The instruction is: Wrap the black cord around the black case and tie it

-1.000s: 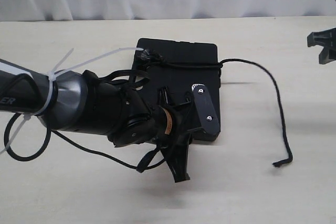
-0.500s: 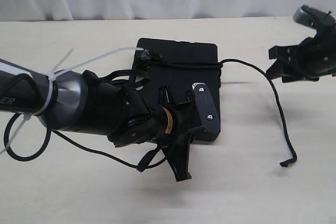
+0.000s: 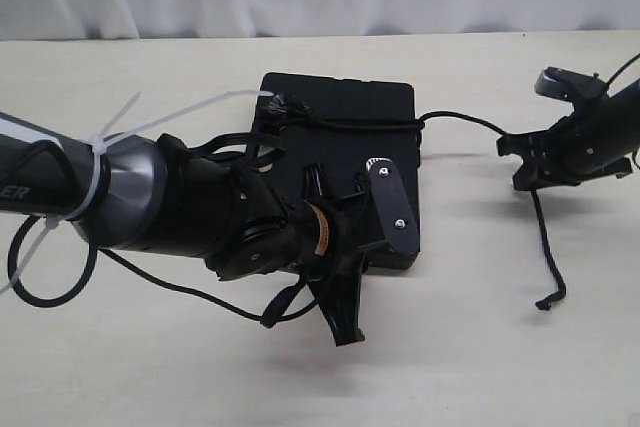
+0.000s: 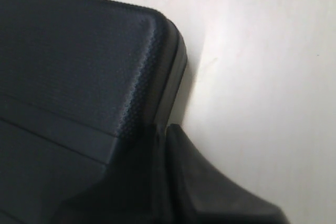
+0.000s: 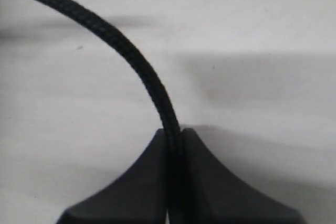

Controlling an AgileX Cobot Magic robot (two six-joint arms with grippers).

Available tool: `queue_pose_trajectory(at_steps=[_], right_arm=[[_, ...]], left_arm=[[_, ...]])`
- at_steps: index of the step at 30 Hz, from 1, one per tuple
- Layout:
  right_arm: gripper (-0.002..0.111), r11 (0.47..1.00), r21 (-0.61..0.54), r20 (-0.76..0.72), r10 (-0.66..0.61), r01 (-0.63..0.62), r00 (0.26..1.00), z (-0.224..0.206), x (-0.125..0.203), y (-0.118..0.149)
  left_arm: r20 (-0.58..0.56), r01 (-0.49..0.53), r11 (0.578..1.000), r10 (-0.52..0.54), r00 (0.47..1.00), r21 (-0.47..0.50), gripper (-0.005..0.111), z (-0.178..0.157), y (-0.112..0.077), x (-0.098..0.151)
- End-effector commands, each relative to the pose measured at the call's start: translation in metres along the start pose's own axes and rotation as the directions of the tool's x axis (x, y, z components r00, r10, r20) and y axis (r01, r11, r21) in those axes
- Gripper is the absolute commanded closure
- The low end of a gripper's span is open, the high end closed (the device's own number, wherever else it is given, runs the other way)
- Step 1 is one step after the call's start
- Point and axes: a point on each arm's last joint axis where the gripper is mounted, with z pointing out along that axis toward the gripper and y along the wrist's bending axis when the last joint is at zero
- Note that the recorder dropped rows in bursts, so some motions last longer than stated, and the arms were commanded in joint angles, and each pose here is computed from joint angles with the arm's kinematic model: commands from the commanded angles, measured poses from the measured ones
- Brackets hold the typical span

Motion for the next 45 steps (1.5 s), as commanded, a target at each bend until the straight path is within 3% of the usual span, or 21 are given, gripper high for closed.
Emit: queue_pose_trajectory(at_steps=[1, 3, 5, 10, 14, 19, 25, 28, 39, 42, 45], right_arm=[[0.104, 0.992, 0.079, -0.043, -0.094, 0.098, 0.995, -0.016, -0.017, -0.003], [0.104, 0.966, 0.207, -0.091, -0.141, 0.157, 0.986, -0.022, -0.019, -0.006], [0.104, 0.907, 0.344, -0.143, -0.206, 0.244, 0.968, -0.025, -0.019, -0.005], [0.104, 0.662, 0.561, -0.3, -0.396, 0.497, 0.868, -0.026, -0.022, 0.021], [0.104, 0.467, 0.614, -0.396, -0.516, 0.636, 0.76, -0.024, -0.025, 0.046], [0.098, 0.334, 0.546, -0.528, -0.575, 0.769, 0.625, -0.014, -0.021, 0.057], [0.065, 0.312, 0.493, -0.614, -0.537, 0.812, 0.579, 0.005, -0.014, 0.048], [0.054, 0.286, 0.479, -0.667, -0.496, 0.83, 0.556, 0.012, -0.01, 0.043], [0.054, 0.33, 0.566, -0.605, -0.456, 0.755, 0.653, 0.011, -0.011, 0.043], [0.062, 0.273, 0.665, -0.572, -0.412, 0.695, 0.709, -0.003, -0.017, 0.04], [0.073, 0.167, 0.817, -0.477, -0.342, 0.552, 0.81, -0.023, -0.025, 0.036]], left_arm=[[0.017, 0.01, 1.0, -0.01, 1.0, -0.006, 0.107, 0.0, 0.001, -0.002], [0.02, 0.01, 1.0, -0.01, 1.0, -0.007, 0.107, 0.0, 0.001, -0.002], [0.021, 0.01, 1.0, -0.01, 1.0, -0.008, 0.107, 0.0, 0.001, -0.002], [0.022, 0.005, 1.0, -0.005, 1.0, -0.008, 0.107, 0.0, 0.001, -0.002], [0.022, 0.005, 1.0, -0.005, 1.0, -0.008, 0.107, 0.0, 0.001, -0.002], [0.02, 0.005, 1.0, -0.005, 1.0, -0.008, 0.107, 0.0, 0.001, -0.002], [0.017, 0.005, 1.0, -0.005, 1.0, -0.007, 0.107, 0.0, 0.001, -0.002], [0.017, 0.005, 1.0, -0.005, 1.0, -0.007, 0.107, 0.0, 0.001, -0.002], [0.017, 0.005, 1.0, -0.005, 1.0, -0.007, 0.107, 0.0, 0.001, -0.002], [0.015, 0.005, 1.0, -0.005, 1.0, -0.006, 0.107, 0.0, 0.001, -0.001], [0.015, 0.005, 1.0, -0.005, 1.0, -0.006, 0.107, 0.0, 0.001, -0.001]])
